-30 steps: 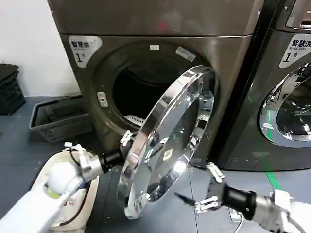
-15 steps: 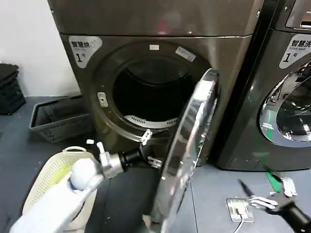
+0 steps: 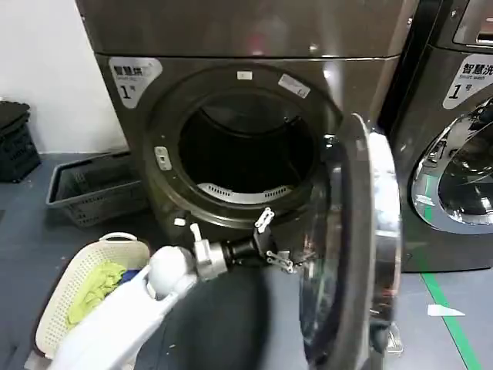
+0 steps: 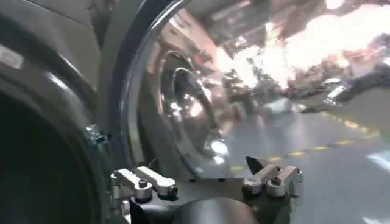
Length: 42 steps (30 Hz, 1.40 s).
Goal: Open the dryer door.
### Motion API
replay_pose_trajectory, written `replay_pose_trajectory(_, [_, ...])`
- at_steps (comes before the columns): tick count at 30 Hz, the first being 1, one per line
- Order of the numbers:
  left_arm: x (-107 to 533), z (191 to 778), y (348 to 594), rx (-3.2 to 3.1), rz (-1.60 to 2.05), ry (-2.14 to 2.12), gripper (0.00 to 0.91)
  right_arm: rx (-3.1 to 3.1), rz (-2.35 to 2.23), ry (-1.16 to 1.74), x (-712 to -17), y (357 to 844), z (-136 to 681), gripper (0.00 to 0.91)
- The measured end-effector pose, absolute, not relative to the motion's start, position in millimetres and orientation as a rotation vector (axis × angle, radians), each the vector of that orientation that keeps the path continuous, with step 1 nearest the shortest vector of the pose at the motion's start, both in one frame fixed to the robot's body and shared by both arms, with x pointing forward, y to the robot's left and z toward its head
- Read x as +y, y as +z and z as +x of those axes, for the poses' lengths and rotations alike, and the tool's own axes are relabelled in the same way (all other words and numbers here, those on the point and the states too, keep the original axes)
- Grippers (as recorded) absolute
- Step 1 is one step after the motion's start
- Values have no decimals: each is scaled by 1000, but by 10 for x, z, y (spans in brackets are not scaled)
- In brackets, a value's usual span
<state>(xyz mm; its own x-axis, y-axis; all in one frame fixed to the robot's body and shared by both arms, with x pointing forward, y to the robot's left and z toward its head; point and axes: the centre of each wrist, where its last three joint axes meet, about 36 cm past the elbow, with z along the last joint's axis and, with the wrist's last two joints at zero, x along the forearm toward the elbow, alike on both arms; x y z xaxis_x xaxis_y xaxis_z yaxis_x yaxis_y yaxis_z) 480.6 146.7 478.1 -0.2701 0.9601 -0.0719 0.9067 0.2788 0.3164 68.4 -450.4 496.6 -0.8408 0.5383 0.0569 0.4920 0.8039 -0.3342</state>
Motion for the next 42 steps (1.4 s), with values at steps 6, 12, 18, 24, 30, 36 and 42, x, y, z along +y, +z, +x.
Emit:
replay_pose_trajectory(6, [1209,4882,4763,2277,1764,313,907,-2658,-1117,521,-4704,4939,382,907])
replay_pose_trajectory(12, [936,4961,4731,2258,1782,322,907,-2488,-1366,563,-4943,4965,102,907])
replay_pose_trajectory(18, [671,5006,4708,2265,1748,325,907,-2335,-1555,588,-5157,4967,-226,907])
replay_pose_trajectory(24, [401,5029,4684,2248,1757,314,907,-2193,-1711,590,-5288,4975,-475,907])
replay_pose_trajectory(30, [150,5056,4665,2235,1772,298,907,-2107,-1802,602,-5356,5024,-635,907])
replay_pose_trajectory(36, [-78,5121,4682,2224,1787,287,907,-2065,-1864,610,-5383,5133,-703,907])
replay_pose_trajectory(42, [-282,5212,4714,2222,1792,274,907,-2014,-1918,632,-5412,5163,-795,907])
